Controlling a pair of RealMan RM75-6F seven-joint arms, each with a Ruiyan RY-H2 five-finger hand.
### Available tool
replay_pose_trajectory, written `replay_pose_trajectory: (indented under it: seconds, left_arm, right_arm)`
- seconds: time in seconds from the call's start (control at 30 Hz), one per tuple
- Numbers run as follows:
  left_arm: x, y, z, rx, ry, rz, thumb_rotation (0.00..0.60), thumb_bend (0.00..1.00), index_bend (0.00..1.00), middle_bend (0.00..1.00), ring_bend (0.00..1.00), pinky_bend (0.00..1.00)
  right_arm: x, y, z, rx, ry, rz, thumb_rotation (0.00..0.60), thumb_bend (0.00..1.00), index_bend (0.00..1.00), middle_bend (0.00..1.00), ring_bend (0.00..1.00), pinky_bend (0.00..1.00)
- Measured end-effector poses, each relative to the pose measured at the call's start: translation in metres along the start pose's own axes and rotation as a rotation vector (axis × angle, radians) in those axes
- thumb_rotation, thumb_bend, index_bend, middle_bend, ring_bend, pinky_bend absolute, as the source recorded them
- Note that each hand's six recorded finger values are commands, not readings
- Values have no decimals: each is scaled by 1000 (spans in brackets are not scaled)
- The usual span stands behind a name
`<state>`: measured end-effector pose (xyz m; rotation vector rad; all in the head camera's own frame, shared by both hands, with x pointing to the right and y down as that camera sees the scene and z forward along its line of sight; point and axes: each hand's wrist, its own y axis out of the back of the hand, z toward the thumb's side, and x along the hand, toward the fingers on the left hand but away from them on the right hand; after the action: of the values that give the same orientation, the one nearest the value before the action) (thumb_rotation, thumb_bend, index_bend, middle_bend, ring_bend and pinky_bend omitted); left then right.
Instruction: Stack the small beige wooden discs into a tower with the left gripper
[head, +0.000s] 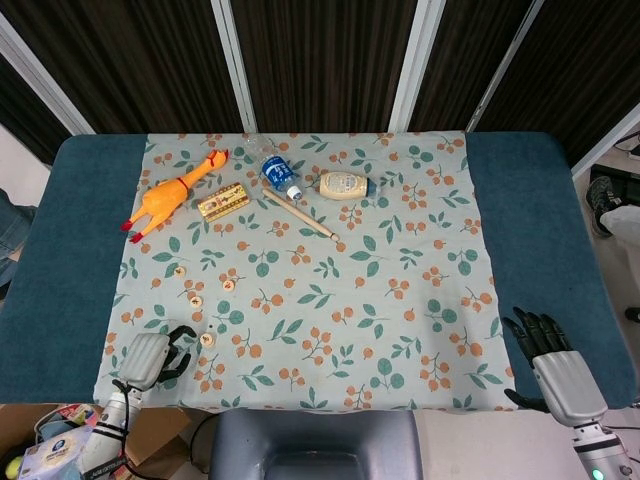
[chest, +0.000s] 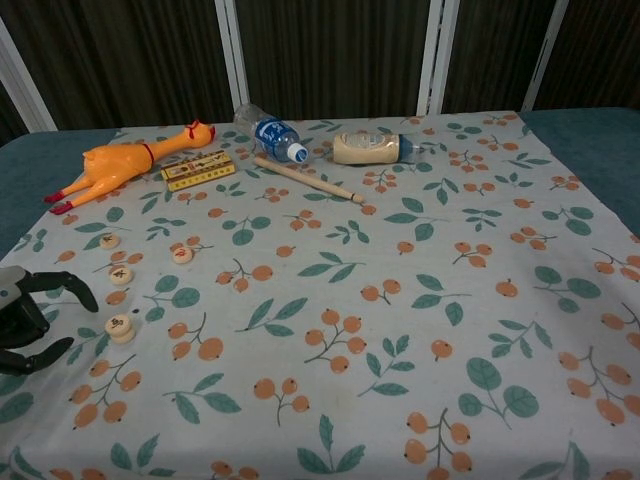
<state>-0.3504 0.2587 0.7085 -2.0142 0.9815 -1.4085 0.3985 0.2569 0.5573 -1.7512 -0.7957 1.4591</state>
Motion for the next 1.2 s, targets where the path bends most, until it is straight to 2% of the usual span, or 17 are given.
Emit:
replay_pose_trajectory:
  seconds: [0.27,0.33,0.57,0.87,1.2]
  left_arm:
    - [32,37,-22,-46,91,119,600,420,373,1000,1000,1000]
    - [41,40,-26,-45,112,126,600,419,373,1000,1000,1000]
    - [64,30,-28,-39,133,95,600,409,373,1000,1000,1000]
    - [77,12,-15,-40,115,77,600,406,373,1000,1000,1000]
    - [90,1,-14,-31,136,57,600,406,381,1000,1000,1000]
  right_arm:
    - [0,0,0,0,-1,3,600,178,0,0,0,26]
    - [0,0,-1,0,-2,0,600,178,0,0,0,26]
    - [-1,-1,-1,3,-10,2,600,178,0,0,0,26]
    - [-1,-1,-1,3,-11,0,600,177,0,0,0,26]
    - [0,1,-3,-3,-15,-7,600,177,0,0,0,26]
